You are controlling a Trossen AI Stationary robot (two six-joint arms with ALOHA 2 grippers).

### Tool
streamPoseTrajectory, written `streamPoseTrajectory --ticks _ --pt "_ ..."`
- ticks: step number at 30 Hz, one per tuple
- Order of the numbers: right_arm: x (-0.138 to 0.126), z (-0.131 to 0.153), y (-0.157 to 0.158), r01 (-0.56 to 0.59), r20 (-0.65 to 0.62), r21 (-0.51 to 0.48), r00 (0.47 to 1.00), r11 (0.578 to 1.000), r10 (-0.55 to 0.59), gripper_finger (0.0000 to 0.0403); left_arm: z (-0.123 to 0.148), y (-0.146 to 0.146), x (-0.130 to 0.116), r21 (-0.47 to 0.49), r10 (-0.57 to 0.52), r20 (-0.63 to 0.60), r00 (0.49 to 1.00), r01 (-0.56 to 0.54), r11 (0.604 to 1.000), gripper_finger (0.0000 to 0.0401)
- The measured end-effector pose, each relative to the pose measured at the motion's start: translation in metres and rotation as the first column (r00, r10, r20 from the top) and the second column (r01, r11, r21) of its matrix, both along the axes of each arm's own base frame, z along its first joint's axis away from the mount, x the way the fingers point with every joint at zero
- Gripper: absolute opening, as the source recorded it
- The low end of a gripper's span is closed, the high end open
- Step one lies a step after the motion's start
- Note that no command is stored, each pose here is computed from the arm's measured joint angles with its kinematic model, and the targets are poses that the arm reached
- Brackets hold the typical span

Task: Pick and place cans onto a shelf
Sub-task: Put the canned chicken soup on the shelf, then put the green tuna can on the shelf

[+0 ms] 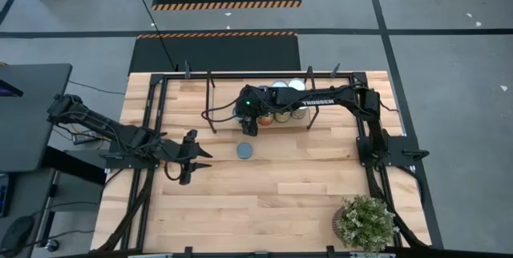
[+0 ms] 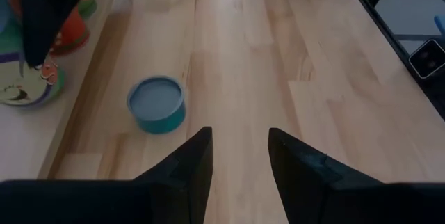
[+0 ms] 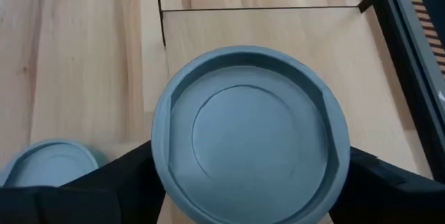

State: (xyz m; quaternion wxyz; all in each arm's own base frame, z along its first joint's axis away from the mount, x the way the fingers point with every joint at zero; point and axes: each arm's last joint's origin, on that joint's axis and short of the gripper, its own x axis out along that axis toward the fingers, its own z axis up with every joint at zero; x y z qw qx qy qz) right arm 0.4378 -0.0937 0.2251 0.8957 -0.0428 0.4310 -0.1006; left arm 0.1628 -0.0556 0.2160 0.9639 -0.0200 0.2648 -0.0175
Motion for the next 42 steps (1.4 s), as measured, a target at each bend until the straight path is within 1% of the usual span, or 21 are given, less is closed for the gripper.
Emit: streamPoseTrajectory --ticks 5,10,15,20,25,29,32,35,37,38,40,42 --pt "-0.001 -0.001 -0.001 0.005 -0.01 0.002 1.0 1.0 -0.005 0.0356 0.001 0.0 0.001 0.002 -0.003 0.013 1.0 0.003 1.0 0.0146" --pt "-0.003 -0.002 -0.003 0.046 -0.041 -0.046 0.998 0.998 -0.048 0.0373 0.001 0.0 0.001 0.002 -0.003 0.013 1.0 0.003 1.0 0.0146" --pt "-0.003 0.002 0.0 0.044 -0.051 -0.049 0.998 0.998 -0.046 0.0375 0.001 0.0 0.001 0.003 -0.003 0.011 1.0 0.003 1.0 0.0146" --pt "-0.001 0.017 0.008 0.024 -0.064 -0.049 0.998 0.999 -0.027 0.0374 0.001 0.0 0.001 0.004 -0.003 0.008 1.0 0.003 1.0 0.0146" --pt "0.004 0.041 0.011 0.03 -0.007 -0.077 1.0 0.997 -0.031 0.0374 0.001 0.0 0.001 0.004 -0.003 0.008 1.0 0.003 1.0 0.0146" --pt "0.007 0.047 0.011 0.021 0.026 -0.083 0.999 0.996 -0.019 0.0374 0.001 0.0 0.001 0.006 -0.004 0.008 1.0 0.004 1.0 0.0146" --pt "0.011 0.045 0.008 -0.006 0.052 -0.082 0.999 0.997 0.01 0.0374 0.001 0.0 0.001 0.016 -0.01 0.009 1.0 0.01 1.0 0.0146" --pt "0.015 0.037 -0.001 -0.028 0.069 -0.046 0.997 0.999 0.032 0.0374 0.001 0.0 0.001 0.019 -0.009 0.014 1.0 0.009 1.0 0.0146" --pt "0.021 0.033 -0.008 -0.023 0.109 -0.044 0.994 0.999 0.027 0.0374 0.001 0.0 0.001 0.021 -0.004 0.016 1.0 0.004 1.0 0.0146" --pt "0.021 0.029 -0.009 -0.021 0.095 -0.04 0.995 0.999 0.024 0.0374 0.001 0.0 0.001 0.021 -0.004 0.018 1.0 0.003 1.0 0.0146" --pt "0.025 0.026 -0.014 -0.014 0.125 -0.052 0.992 0.999 0.02 0.0374 0.002 0.0 0.001 0.02 -0.003 0.021 1.0 0.003 1.0 0.0146" --pt "0.024 0.024 -0.015 -0.01 0.104 -0.05 0.994 0.999 0.015 0.0374 0.002 0.0 0.002 0.018 -0.003 0.026 1.0 0.002 1.0 0.0146"
